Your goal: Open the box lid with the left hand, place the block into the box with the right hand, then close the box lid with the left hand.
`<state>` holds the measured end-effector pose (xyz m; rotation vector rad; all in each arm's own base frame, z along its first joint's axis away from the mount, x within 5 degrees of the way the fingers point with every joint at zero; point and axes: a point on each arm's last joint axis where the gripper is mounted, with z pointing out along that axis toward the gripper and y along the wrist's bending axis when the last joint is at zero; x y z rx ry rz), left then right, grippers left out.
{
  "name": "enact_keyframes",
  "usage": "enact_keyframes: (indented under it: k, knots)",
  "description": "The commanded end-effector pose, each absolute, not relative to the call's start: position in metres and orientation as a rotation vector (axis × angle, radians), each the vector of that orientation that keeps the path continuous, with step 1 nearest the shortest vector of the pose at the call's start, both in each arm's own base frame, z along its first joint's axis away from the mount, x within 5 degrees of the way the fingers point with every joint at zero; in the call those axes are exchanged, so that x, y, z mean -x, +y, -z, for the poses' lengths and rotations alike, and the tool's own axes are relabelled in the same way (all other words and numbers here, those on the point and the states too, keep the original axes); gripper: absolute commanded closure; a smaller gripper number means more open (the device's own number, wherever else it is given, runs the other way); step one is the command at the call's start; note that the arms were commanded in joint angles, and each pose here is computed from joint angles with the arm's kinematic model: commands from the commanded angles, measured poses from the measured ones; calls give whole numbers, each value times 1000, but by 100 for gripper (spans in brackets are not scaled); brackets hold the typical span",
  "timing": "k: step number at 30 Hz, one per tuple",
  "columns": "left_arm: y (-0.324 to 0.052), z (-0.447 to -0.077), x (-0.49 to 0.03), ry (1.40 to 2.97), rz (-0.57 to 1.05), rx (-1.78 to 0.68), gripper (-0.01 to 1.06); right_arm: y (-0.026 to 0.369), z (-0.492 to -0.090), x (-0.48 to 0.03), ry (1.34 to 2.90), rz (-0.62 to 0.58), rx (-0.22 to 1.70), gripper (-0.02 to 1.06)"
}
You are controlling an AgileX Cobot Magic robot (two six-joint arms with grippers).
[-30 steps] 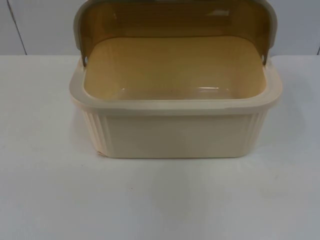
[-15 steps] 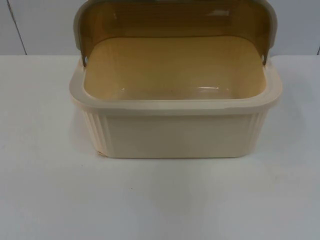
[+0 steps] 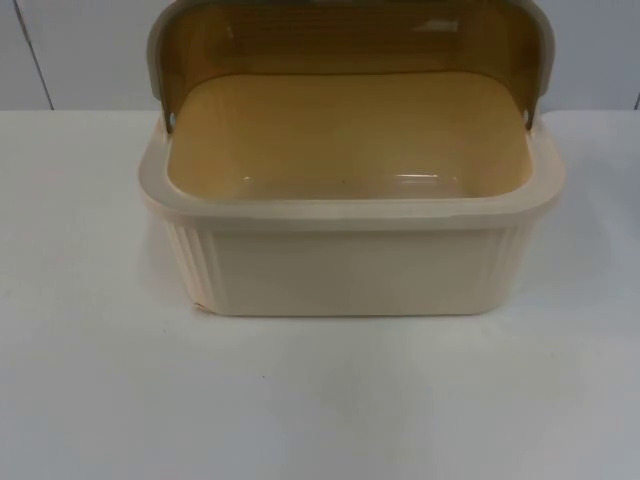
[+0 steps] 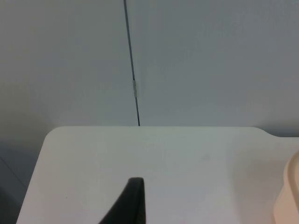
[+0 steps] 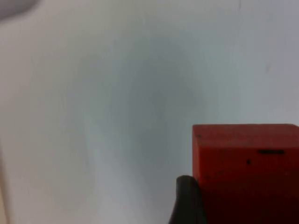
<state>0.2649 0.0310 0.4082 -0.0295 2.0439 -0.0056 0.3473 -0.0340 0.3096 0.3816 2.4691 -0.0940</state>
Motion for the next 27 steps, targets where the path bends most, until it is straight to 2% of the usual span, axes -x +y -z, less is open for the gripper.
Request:
enact_keyframes:
  k: [1, 4, 8, 12, 13, 19, 27]
  knots:
    - [30, -410, -264, 2032, 11, 32, 0, -32, -337, -350, 2450, 119, -305, 104]
    - [30, -410, -264, 2031, 13, 34, 0, -25, -363, -353, 2408, 130, -226, 104]
    - [30, -410, -265, 2029, 12, 34, 0, 0, -392, -355, 2345, 54, -89, 104]
    - [30, -410, -265, 2029, 12, 34, 0, 56, -415, -351, 2270, -131, 157, 104]
    - [30, -410, -265, 2029, 12, 34, 0, 56, -415, -351, 2270, -131, 157, 104]
    - [30, -410, -264, 2030, 10, 33, 0, 133, -417, -329, 2227, -308, 462, 104]
    - [30, -410, -265, 2028, 4, 27, 0, 189, -415, -299, 2215, -391, 685, 104]
